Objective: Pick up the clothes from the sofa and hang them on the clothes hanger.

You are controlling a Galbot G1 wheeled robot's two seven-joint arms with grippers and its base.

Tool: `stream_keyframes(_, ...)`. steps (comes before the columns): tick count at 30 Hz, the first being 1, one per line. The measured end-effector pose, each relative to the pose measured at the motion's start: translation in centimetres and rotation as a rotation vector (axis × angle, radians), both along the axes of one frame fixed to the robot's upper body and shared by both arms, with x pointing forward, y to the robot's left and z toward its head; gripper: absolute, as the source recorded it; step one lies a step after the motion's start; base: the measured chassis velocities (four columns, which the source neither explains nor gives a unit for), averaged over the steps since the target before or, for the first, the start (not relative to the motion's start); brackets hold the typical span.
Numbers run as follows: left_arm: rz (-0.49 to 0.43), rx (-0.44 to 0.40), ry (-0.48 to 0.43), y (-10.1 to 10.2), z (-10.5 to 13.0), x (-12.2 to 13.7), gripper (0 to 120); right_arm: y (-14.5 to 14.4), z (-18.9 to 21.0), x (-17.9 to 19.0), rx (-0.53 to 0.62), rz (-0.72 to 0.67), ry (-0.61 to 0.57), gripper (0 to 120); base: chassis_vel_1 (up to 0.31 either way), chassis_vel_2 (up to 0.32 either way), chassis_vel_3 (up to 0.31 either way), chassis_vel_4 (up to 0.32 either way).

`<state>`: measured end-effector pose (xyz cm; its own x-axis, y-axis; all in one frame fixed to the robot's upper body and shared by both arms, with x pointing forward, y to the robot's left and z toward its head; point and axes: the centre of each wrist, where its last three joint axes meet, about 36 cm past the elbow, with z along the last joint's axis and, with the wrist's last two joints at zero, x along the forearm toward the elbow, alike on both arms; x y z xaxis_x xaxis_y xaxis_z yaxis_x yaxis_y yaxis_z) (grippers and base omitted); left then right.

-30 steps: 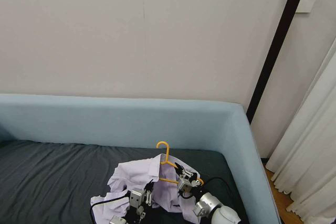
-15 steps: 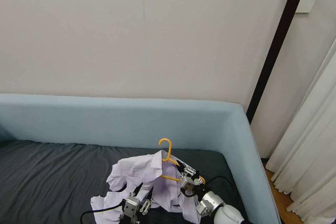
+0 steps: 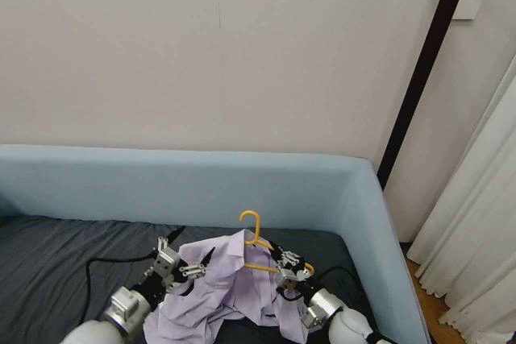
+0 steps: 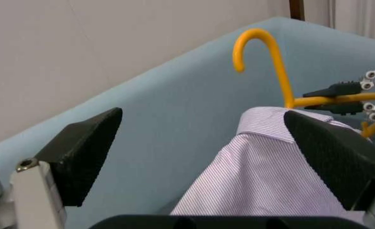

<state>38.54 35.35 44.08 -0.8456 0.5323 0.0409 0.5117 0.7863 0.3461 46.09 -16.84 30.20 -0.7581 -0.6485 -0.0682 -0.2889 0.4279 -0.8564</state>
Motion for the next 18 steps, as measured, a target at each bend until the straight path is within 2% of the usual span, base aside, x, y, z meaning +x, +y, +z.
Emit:
stream_keyframes(1,-0.02,0.007,-0.001,1.1,0.6,1.0,100,0.3,0.3,0.4,0.003,0.007,-0.011,6,0.0,0.0,0.0,0.0)
stream_keyframes(2,-0.02,0.007,-0.001,1.1,0.6,1.0,100,0.3,0.3,0.4,0.003,0.007,-0.011,6,0.0,0.0,0.0,0.0)
stream_keyframes(6,-0.099,0.017,0.004,4.8,3.0,4.3,100,1.0,0.9,1.3,0.021,0.011,-0.032,6,0.0,0.0,0.0,0.0)
stream_keyframes(7,-0.099,0.017,0.004,4.8,3.0,4.3,100,1.0,0.9,1.3,0.021,0.011,-0.032,6,0.0,0.0,0.0,0.0)
stream_keyframes(10,-0.201,0.017,0.057,7.2,4.2,5.7,100,0.8,0.8,1.3,0.022,0.006,-0.037,6,0.0,0.0,0.0,0.0)
stream_keyframes(11,-0.201,0.017,0.057,7.2,4.2,5.7,100,0.8,0.8,1.3,0.022,0.006,-0.037,6,0.0,0.0,0.0,0.0)
stream_keyframes(14,-0.291,0.048,0.12,9.8,4.5,7.1,100,0.2,0.5,0.7,0.016,0.008,-0.043,6,0.0,0.0,0.0,0.0)
stream_keyframes(18,-0.342,0.07,0.158,11.0,4.3,9.1,100,-0.5,0.6,0.3,0.007,0.012,-0.051,6,0.0,0.0,0.0,0.0)
